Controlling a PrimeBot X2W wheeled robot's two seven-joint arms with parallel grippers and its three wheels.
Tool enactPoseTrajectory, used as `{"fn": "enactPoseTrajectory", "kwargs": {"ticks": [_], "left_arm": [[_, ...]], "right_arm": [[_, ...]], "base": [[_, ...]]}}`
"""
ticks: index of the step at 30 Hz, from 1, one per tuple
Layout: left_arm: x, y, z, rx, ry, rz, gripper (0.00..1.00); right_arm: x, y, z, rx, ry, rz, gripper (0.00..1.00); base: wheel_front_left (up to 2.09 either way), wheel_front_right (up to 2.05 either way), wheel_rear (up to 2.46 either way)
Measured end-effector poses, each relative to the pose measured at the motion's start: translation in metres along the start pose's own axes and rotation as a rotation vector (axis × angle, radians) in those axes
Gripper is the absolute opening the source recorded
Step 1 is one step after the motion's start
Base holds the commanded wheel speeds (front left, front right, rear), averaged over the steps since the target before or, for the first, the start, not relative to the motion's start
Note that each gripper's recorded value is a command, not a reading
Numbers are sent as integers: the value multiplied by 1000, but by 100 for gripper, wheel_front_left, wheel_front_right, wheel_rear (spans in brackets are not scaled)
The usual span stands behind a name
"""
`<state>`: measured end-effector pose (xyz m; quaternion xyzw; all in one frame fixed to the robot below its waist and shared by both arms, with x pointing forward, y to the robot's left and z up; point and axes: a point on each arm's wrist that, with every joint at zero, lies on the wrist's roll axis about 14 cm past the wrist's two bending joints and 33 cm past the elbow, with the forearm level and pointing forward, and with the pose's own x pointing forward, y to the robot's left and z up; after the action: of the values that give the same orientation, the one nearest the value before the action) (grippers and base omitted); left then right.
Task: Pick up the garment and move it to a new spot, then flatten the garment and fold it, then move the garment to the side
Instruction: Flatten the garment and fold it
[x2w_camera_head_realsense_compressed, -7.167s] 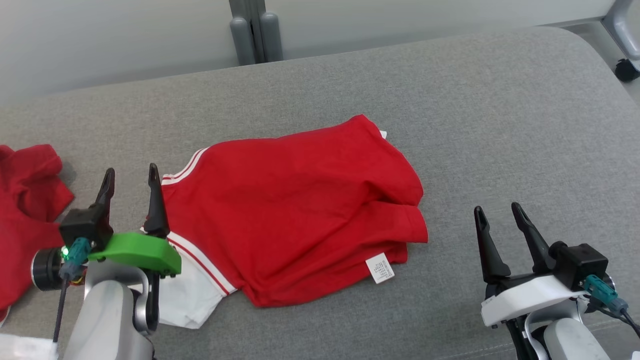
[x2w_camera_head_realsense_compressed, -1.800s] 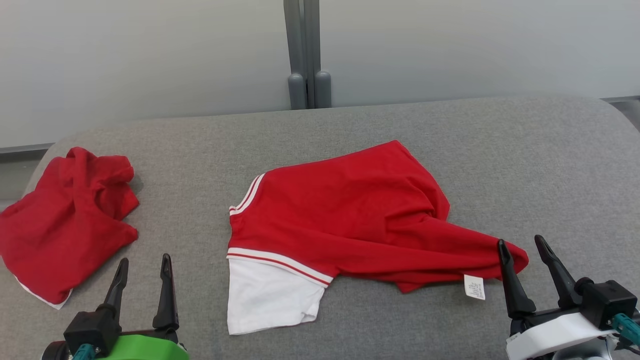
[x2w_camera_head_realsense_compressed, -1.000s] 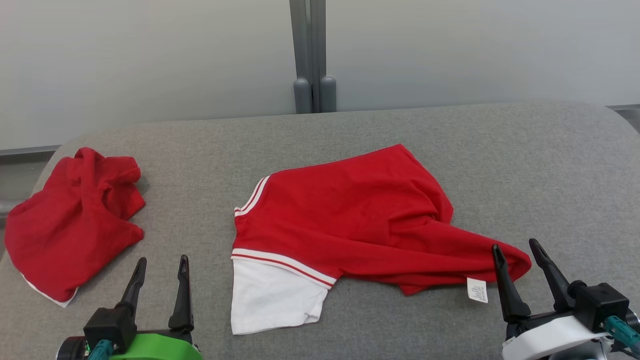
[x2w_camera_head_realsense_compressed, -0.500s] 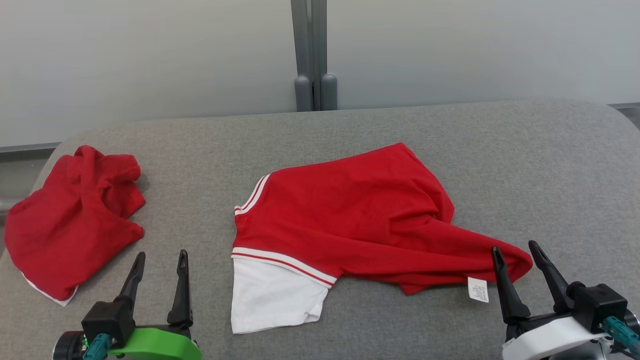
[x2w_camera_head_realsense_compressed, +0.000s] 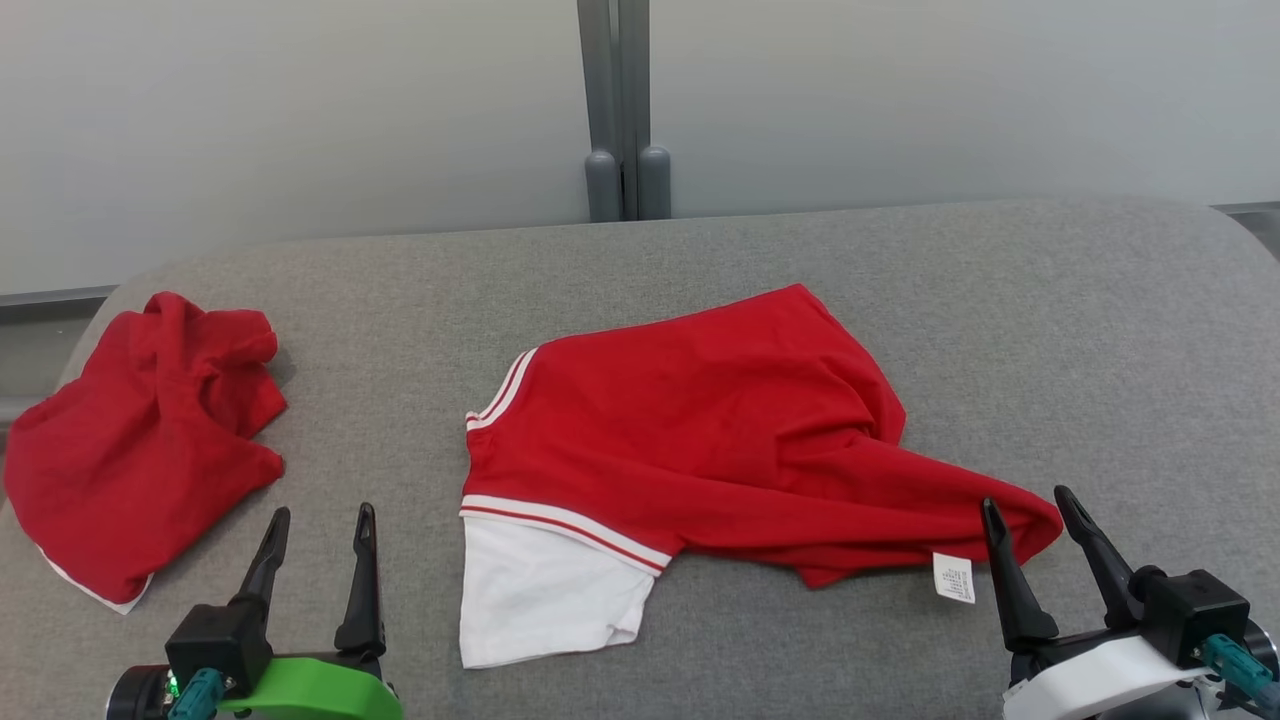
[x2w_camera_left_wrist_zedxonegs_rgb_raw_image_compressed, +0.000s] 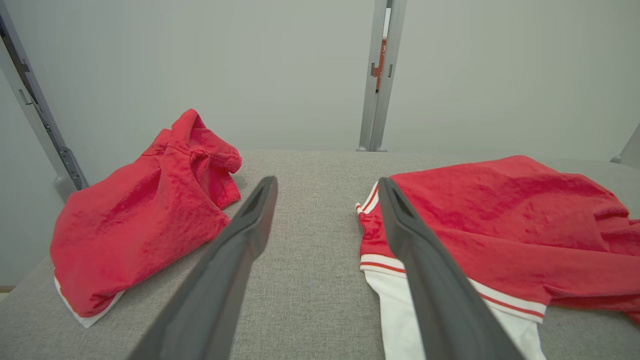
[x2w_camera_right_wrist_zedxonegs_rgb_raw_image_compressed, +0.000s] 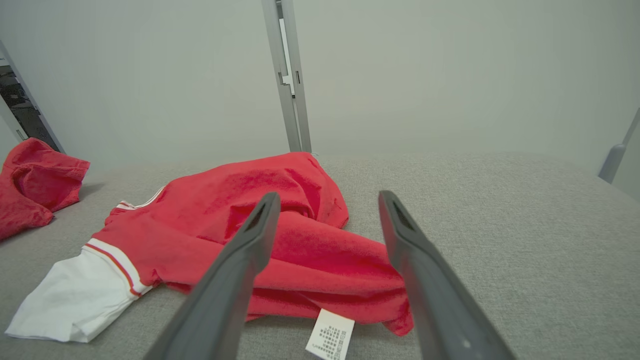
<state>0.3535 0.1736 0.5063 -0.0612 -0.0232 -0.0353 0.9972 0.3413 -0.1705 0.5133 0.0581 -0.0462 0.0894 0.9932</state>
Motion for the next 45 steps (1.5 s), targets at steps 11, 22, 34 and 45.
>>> {"fn": "enactPoseTrajectory", "kwargs": {"ticks": [11,22,34,45], "left_arm": [[-4,-4,-29,-7,90,-12,100],[-19,-23,-99,-62,308,-55,100],[-24,-39,-152,-79,489,-101,100],[-12,-51,-164,-111,528,-136,27]], "right_arm": [[-6,-14,-19,-13,68,-30,100],[-15,-44,-67,-30,242,-87,100],[0,-53,-105,-14,380,-87,100],[15,-44,-126,11,455,-39,0]], "base": [[0,0,0],[0,0,0],[0,0,0],[0,0,0]]}}
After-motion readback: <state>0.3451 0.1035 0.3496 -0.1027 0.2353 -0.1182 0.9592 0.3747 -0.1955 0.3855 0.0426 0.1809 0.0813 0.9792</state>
